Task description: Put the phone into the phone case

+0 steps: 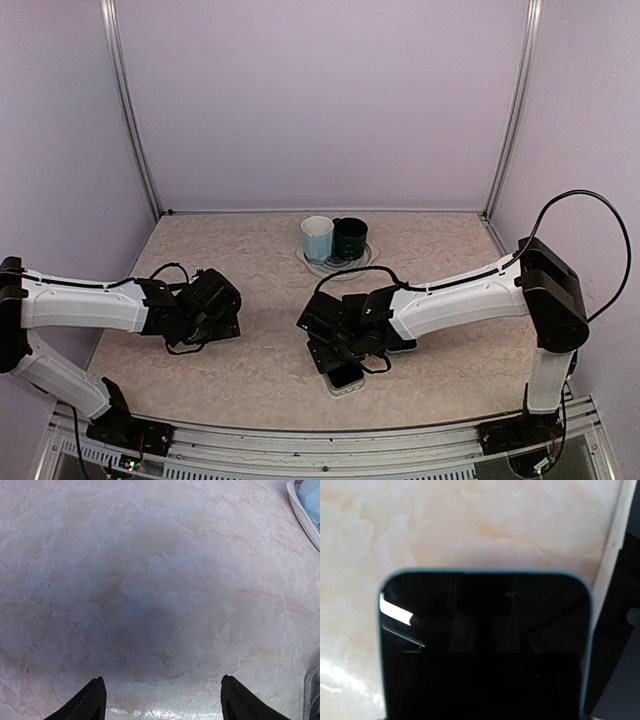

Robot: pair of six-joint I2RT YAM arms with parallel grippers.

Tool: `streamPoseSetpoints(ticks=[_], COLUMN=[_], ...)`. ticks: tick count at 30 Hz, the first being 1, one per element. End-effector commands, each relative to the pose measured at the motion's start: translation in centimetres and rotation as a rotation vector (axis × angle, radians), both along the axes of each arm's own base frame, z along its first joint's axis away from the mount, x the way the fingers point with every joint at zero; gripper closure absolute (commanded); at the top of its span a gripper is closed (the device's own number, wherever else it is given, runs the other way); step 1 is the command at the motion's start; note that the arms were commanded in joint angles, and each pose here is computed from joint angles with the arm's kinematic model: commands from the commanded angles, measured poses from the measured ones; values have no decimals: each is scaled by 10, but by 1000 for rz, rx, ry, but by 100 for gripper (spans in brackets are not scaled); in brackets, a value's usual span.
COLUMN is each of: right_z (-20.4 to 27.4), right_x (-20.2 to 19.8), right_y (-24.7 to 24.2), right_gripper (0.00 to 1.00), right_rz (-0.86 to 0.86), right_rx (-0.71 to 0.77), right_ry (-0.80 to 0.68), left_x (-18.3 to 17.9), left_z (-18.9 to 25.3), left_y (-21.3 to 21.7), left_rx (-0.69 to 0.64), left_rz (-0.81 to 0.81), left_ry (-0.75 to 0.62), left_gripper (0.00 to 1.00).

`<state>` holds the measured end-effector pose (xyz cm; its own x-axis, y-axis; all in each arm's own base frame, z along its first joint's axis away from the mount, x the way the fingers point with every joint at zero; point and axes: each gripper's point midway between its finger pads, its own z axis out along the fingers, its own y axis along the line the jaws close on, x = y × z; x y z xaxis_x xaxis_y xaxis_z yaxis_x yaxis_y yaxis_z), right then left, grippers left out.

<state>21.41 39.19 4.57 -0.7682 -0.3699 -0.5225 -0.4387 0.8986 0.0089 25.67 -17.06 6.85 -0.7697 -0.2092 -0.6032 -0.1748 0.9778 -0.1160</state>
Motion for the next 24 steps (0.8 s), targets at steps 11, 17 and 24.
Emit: streamPoseSetpoints(ticks=[11,17,24], right_z=[5,-5,-10], right_x=[-8,-8,-4], right_y=[11,3,0], right_gripper=[46,46,46], right_rz=[-21,-20,-12], right_rx=[50,25,-13], right_ry=[37,29,19], left_x=[6,6,5], left_z=[4,3,1], left_y=[-5,-4,-4], left_rx=[-5,-2,-2], left_rz=[-6,-7,-9], left_ry=[-12,-11,-5], left_gripper=[22,22,22])
